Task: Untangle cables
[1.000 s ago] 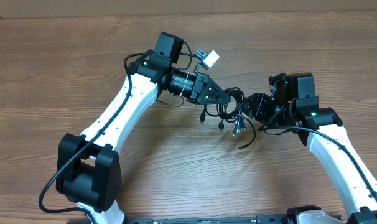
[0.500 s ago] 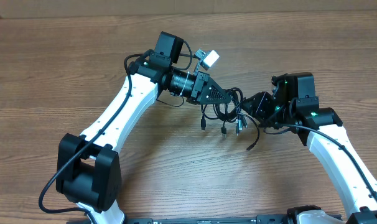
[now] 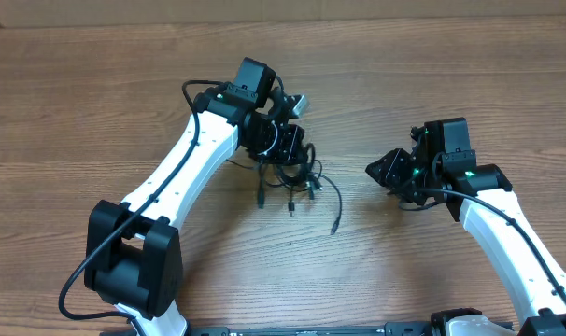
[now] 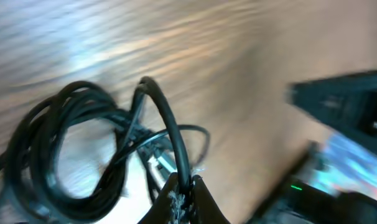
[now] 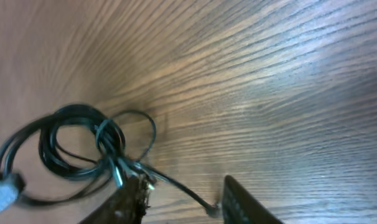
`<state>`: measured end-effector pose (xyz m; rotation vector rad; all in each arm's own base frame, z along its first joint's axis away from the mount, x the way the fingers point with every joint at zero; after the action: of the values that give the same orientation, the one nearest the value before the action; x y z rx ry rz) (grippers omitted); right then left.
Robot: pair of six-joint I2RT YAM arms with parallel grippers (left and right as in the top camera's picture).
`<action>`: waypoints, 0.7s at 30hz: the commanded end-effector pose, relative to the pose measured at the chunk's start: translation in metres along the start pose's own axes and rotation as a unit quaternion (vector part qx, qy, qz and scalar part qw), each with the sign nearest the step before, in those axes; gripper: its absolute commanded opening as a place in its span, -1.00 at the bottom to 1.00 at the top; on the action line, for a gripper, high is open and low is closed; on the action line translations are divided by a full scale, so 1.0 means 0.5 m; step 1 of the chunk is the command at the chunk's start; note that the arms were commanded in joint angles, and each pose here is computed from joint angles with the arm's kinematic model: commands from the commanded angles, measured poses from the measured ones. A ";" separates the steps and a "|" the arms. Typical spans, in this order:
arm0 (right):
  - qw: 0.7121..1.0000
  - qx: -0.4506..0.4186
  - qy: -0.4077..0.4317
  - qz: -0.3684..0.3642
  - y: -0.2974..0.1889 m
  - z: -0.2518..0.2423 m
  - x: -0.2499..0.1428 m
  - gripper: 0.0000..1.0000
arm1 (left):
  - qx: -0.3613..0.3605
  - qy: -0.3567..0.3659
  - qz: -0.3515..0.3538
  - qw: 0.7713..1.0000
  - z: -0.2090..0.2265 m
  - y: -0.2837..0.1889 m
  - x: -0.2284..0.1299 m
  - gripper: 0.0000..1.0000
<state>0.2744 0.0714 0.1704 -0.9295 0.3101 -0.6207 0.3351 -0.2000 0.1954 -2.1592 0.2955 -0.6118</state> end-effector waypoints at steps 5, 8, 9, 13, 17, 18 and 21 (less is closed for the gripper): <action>0.998 -0.016 -0.051 0.014 0.006 -0.007 -0.016 -0.16 | 0.155 -0.007 0.043 0.987 0.068 0.019 -0.053 -0.91; 0.998 -0.017 -0.052 0.016 0.007 -0.007 -0.019 -0.15 | 0.184 -0.010 0.055 0.981 0.085 0.025 -0.068 -0.91; 0.998 -0.017 -0.052 0.016 0.007 -0.007 -0.019 -0.16 | 0.195 -0.011 0.058 0.979 0.089 0.025 -0.072 -0.91; 0.998 -0.019 -0.051 0.018 0.007 -0.008 -0.020 -0.15 | 0.257 -0.036 0.059 0.964 0.111 0.015 -0.076 -0.23; 0.998 -0.024 -0.049 0.022 0.006 -0.011 -0.022 -0.14 | 0.285 -0.072 0.048 0.955 0.128 0.003 -0.076 0.24; 0.998 -0.024 -0.048 0.022 0.006 -0.012 -0.023 -0.14 | 0.286 -0.079 0.045 0.954 0.132 0.001 -0.076 0.26; 0.998 -0.025 -0.048 0.023 0.006 -0.012 -0.023 -0.14 | 0.287 -0.096 0.041 0.952 0.147 -0.005 -0.077 0.40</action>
<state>0.2645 0.0754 0.1662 -0.9811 0.2696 -0.5319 0.3374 -0.1438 0.1443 -1.6452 0.1487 -0.4117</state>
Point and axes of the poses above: each gripper's point midway between its finger pads, its own y axis out along the fingers, its own z axis along the line the jaws close on, x = y × z, the point moved 8 cm from there along -y, back along the fingers, and after that the axes turned 13 degrees about y, right-handed, at the moved point
